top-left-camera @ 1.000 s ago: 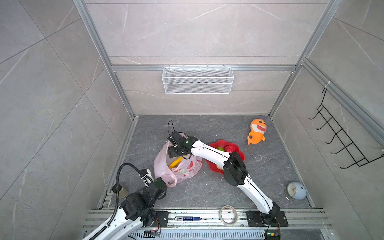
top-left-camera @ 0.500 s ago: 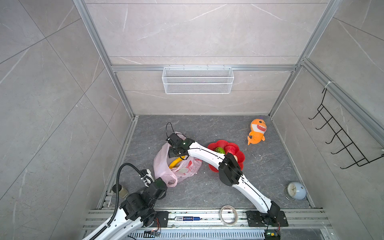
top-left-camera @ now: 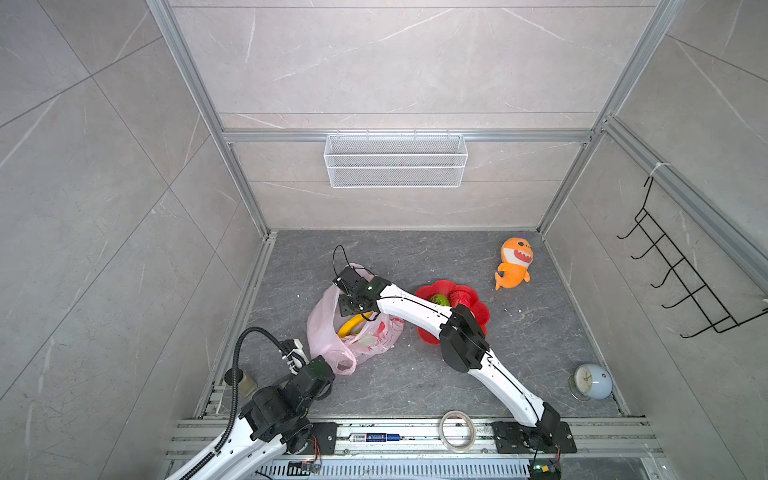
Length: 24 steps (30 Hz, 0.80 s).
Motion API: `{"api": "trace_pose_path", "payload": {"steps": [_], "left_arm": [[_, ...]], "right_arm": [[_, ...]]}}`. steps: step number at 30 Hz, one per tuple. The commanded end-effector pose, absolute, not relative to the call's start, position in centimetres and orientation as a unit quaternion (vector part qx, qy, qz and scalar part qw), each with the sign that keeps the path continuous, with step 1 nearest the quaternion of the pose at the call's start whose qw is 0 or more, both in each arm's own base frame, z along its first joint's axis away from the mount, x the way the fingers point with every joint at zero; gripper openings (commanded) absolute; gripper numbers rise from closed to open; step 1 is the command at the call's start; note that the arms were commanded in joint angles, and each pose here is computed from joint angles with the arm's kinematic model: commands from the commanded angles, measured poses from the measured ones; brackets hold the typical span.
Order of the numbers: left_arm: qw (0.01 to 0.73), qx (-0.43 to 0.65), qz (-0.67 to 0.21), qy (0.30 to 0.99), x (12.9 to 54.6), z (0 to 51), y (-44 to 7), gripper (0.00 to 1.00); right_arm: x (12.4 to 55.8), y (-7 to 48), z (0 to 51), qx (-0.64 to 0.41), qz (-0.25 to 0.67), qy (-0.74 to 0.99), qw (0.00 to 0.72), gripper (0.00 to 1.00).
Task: Take the fake fruits out of the plastic bag
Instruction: 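Lower the right gripper onto the round yellow lemon and close it, then lift the yellow lemon out of the bag and carry it over the red bowl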
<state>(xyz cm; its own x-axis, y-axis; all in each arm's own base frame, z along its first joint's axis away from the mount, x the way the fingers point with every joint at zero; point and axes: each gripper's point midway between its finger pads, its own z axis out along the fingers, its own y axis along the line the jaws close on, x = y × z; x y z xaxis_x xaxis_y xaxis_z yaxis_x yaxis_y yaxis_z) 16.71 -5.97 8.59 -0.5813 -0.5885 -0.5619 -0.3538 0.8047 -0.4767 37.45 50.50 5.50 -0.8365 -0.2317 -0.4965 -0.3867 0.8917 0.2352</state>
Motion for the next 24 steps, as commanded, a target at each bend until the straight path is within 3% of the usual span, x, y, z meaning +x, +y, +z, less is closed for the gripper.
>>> {"api": "trace_pose_path", "payload": {"steps": [1, 17, 24], "left_arm": [[0.390, -0.269, -0.158, 0.866, 17.2, 9.5, -5.8, 0.00], [0.410, -0.278, -0.144, 0.857, 18.0, 10.3, -5.4, 0.00], [0.415, -0.278, -0.134, 0.856, 18.1, 10.6, -5.2, 0.00]], "right_arm": [[35.7, 51.0, 10.7, -0.191, 0.192, 0.930, 0.249, 0.35], [28.0, 47.6, 18.3, -0.249, 0.276, 0.907, 0.196, 0.35], [26.0, 42.6, 23.9, -0.250, 0.269, 0.900, 0.236, 0.35]]}}
